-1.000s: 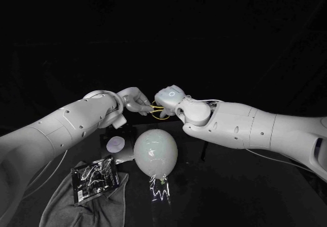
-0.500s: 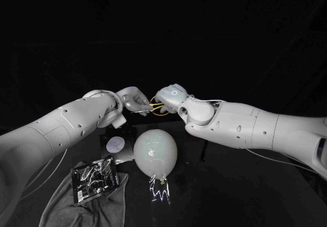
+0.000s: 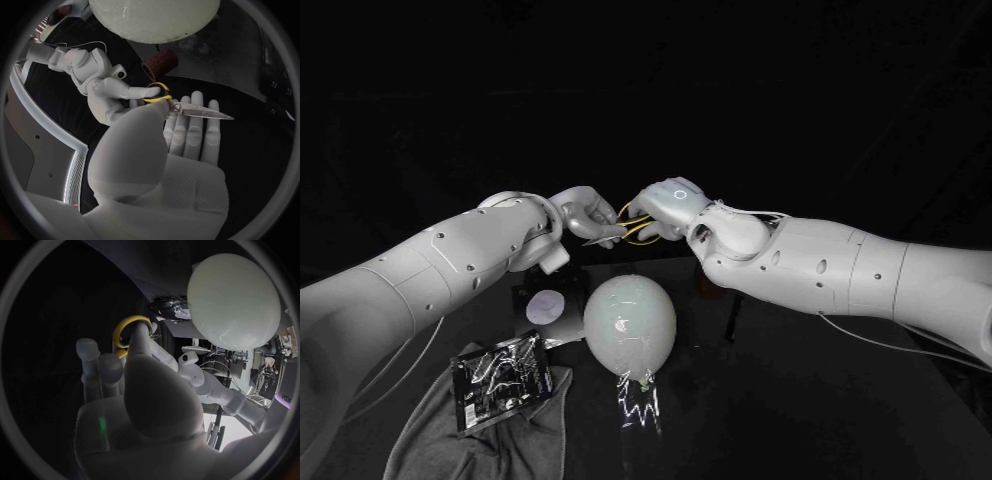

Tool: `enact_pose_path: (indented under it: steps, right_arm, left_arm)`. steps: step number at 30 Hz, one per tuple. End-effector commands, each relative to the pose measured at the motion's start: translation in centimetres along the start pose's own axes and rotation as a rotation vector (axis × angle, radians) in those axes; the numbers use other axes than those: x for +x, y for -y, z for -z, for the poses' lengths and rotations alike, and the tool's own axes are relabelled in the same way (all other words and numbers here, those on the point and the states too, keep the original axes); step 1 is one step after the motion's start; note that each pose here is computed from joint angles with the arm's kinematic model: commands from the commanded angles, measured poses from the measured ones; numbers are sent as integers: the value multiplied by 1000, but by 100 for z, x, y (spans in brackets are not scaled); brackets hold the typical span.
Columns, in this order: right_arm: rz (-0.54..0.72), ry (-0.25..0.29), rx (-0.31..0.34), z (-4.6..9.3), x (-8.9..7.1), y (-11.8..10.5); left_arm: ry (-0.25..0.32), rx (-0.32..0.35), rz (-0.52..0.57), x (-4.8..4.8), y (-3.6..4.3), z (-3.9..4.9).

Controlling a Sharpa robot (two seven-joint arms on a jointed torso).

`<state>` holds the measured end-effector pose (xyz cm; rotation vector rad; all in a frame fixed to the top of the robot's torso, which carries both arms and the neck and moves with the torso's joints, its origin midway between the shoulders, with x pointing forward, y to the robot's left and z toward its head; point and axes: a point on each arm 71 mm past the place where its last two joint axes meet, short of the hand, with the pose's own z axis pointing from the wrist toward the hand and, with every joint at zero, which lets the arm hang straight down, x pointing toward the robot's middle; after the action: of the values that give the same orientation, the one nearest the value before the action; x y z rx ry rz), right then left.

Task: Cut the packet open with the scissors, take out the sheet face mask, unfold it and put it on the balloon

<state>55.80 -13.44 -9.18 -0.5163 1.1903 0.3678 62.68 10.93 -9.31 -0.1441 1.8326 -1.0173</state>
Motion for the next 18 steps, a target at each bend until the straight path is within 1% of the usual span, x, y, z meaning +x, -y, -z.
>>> enact_pose_path:
  steps: [1,8,12,18]
  right_arm:
    - [-71,98,-78,-20,-128,-93]
    - [-134,130,-89,18,-164,-47]
    - [-151,120,-82,29,-162,-12]
    - [-168,88,-81,49,-146,23]
  left_arm:
    - [-30,-38,1,52,-27,-9]
    - [-24,-54,3,38,-51,-2]
    - [-23,-60,4,35,-61,1]
    - [-24,-70,7,34,-72,4]
